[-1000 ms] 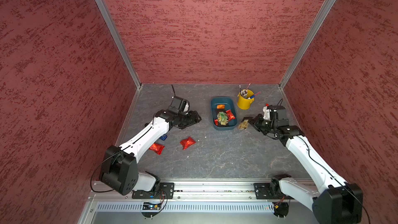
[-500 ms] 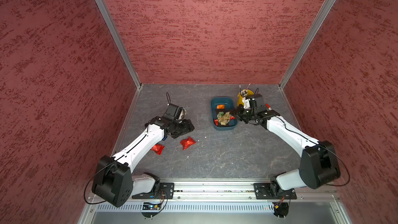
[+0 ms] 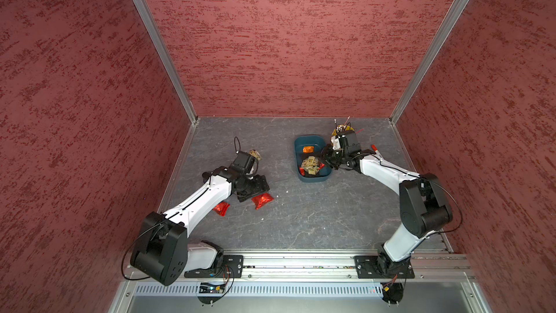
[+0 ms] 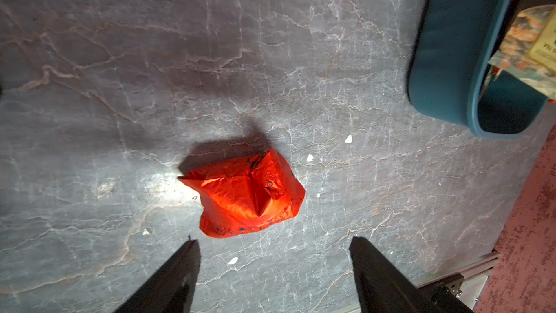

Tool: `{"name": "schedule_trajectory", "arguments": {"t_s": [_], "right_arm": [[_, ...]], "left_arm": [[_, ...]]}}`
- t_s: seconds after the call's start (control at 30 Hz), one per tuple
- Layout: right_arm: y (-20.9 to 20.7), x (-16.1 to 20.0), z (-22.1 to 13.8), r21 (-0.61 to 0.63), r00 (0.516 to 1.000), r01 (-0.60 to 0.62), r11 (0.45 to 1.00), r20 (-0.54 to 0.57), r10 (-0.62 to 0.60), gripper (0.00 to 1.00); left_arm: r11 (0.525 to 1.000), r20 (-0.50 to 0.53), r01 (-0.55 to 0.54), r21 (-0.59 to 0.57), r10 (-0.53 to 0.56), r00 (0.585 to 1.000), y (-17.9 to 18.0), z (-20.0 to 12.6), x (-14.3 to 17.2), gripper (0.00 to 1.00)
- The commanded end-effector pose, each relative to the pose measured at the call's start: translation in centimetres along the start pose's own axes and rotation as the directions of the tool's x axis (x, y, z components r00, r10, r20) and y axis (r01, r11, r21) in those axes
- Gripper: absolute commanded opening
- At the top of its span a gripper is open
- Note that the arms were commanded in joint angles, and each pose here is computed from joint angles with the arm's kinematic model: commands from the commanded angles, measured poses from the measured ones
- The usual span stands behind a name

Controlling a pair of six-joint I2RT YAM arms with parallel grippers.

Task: Put the tea bags into the storage box
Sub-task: Place the tea bag in the storage box, then pick up the tea bag from the center of the board.

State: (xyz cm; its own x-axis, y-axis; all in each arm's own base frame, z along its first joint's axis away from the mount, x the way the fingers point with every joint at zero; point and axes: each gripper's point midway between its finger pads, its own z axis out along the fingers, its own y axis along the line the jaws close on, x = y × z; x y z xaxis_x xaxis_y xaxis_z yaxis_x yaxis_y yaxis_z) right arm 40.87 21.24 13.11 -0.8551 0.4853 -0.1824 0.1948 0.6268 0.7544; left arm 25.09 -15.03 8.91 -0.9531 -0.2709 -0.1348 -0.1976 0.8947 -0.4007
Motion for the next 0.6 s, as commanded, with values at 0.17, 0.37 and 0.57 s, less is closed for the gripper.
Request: {"name": "schedule_trajectory", "arguments": {"t_s": [0.17, 0.37, 0.57], "right_arm": [[1.7, -1.4, -4.2, 0.073, 0.992, 0.084, 0.994, 0.087, -0.091, 0.59], [1.1, -1.0, -6.6, 0.150, 0.985, 0.118, 0.982, 0.105, -0.135, 0.68], [1.2, -0.6, -7.7, 0.156, 0.984, 0.124, 0.980, 0.105, -0.141, 0.69]], "left_arm": [[0.998, -0.046, -0.044, -0.051, 0.041, 0.998, 0.1, 1.3, 0.7, 0.85], [0.991, -0.080, -0.085, -0.107, 0.077, 0.994, 0.3, 2.5, 1.3, 0.86], [0.978, -0.112, -0.114, -0.172, 0.095, 0.989, 0.9, 3.2, 1.6, 0.87]]}}
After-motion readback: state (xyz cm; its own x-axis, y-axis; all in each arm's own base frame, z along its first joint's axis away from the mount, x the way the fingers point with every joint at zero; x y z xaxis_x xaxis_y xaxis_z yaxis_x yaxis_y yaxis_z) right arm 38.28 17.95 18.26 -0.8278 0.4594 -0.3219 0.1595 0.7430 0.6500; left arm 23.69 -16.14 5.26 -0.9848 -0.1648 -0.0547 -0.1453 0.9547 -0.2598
